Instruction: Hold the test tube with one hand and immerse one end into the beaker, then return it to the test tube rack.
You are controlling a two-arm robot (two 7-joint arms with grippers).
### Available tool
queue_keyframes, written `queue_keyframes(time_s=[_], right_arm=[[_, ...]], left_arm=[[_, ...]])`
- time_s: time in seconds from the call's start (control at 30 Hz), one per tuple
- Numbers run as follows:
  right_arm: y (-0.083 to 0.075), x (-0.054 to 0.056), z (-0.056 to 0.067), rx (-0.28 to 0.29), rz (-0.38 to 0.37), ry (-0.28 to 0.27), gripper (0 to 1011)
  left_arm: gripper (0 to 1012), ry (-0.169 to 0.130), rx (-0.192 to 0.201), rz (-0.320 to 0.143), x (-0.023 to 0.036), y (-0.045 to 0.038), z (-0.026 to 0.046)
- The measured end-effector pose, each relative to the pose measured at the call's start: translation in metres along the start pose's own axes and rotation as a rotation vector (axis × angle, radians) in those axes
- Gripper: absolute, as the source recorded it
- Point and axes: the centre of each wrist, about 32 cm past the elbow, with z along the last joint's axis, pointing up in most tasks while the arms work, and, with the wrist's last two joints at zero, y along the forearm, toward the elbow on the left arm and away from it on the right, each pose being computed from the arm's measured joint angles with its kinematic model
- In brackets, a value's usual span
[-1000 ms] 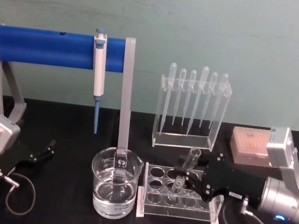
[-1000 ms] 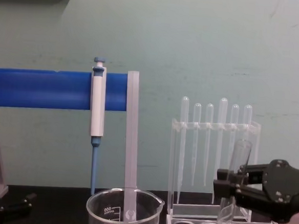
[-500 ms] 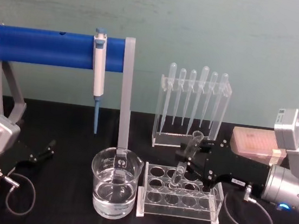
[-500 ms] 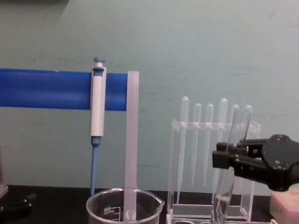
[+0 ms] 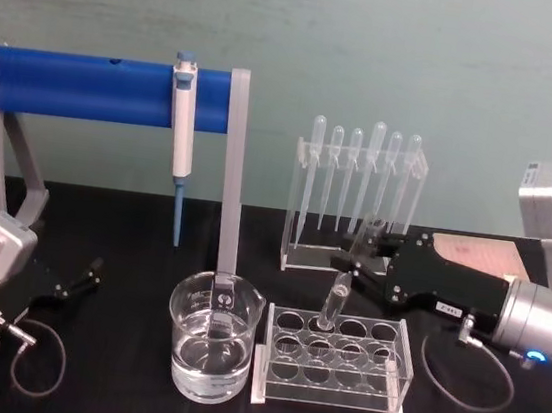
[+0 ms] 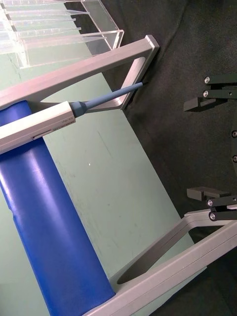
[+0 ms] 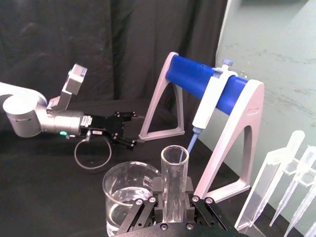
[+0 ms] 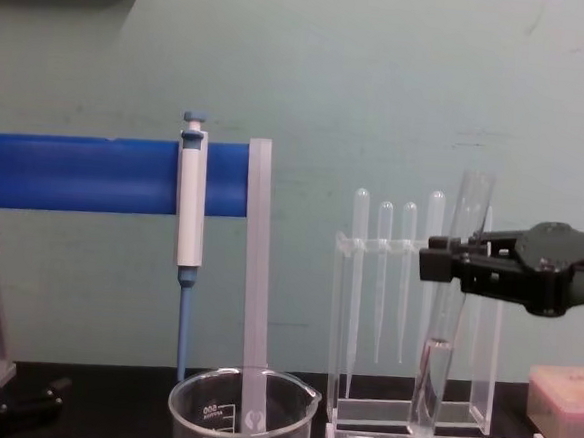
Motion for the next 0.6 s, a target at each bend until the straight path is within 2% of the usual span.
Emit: queue_keyframes(time_s=[0.23, 0.6], right_arm=[[0.001, 0.002, 0.008, -0.001, -0.008, 0.017, 225], [0.004, 0.003, 0.018, -0.012, -0.006, 0.013, 226]], left_arm=[[1000, 0.000, 0.000, 0.000, 0.0000, 0.0000, 0.0000], [1000, 0.000, 0.000, 0.000, 0.0000, 0.0000, 0.0000]])
